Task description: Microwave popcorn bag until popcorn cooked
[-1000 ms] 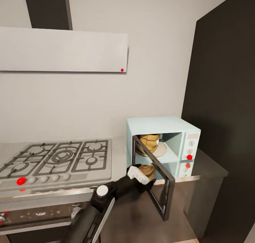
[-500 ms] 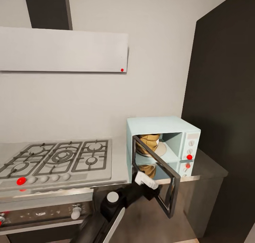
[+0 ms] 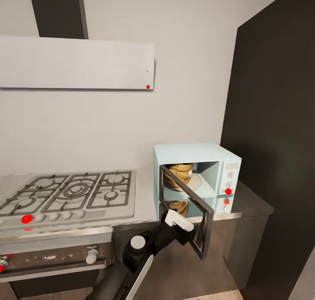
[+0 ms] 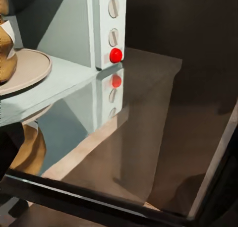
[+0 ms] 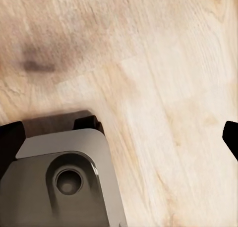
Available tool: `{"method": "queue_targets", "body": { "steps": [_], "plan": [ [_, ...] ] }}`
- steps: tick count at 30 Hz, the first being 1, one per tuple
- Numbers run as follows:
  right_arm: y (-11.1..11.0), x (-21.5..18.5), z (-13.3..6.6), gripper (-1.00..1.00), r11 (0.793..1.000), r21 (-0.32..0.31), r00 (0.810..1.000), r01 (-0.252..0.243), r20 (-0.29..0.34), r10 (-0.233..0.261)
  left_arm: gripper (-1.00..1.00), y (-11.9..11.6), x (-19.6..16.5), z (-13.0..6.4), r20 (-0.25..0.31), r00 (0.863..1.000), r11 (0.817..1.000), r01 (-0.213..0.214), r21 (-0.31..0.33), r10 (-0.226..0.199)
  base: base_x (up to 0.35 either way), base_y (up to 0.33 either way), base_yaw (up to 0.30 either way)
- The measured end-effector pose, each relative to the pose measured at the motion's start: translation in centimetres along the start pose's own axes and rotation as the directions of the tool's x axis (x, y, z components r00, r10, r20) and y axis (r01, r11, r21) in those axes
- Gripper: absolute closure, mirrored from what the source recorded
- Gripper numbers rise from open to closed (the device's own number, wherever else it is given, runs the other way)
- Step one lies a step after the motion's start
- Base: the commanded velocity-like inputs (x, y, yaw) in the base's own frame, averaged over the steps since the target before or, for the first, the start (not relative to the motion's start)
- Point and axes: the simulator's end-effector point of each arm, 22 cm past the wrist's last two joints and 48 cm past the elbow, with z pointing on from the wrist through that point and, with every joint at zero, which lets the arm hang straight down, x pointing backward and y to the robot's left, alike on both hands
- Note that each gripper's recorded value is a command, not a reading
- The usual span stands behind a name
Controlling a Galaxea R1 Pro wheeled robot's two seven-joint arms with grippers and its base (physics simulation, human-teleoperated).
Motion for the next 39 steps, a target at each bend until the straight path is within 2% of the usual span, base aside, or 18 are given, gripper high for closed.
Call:
{"method": "queue_targets", "body": {
  "steps": [6,14,21,25,29,33,39],
  "plan": [
    [0.2,-0.1,0.0,-1.00,1.000,0.000,1.000,-0.002,0.005,0.002,-1.00,0.2,-0.1,-0.1,0.003,1.000,1.000,0.004,-0.005,-0.004,-0.002,-0.002,-0.078],
    [0.2,-0.2,0.0,-1.00,1.000,-0.001,1.000,-0.002,0.006,0.002,-1.00,1.8,-0.4,-0.4,0.012,1.000,0.999,0.019,-0.037,-0.019,0.000,0.000,-0.176],
    [-0.3,-0.3,0.0,-1.00,1.000,0.005,1.000,-0.002,0.007,0.002,-1.00,1.7,-0.5,-0.4,0.014,1.000,0.999,0.021,-0.034,-0.021,0.000,0.000,-0.007],
    [0.1,-0.2,0.0,-1.00,1.000,0.000,1.000,0.002,0.006,-0.002,-1.00,1.6,-0.4,-0.4,0.009,1.000,0.999,0.001,-0.040,-0.001,0.000,0.000,0.000],
    [0.1,-0.2,0.0,-1.00,1.000,0.001,1.000,0.002,0.006,-0.002,-1.00,1.7,-0.7,-0.5,0.017,1.000,0.999,0.023,-0.040,-0.022,0.000,0.000,0.000],
    [0.0,-0.2,0.0,-1.00,1.000,0.001,1.000,0.002,0.006,-0.002,-1.00,1.7,-1.2,-0.6,0.027,0.999,0.999,0.021,-0.041,-0.020,0.000,0.000,0.000],
    [0.0,-0.2,0.0,-1.00,1.000,0.001,1.000,0.002,0.006,-0.002,-1.00,2.7,-1.2,-0.8,0.027,1.000,0.998,0.010,-0.067,-0.008,0.000,-0.203,0.000]
  ]
}}
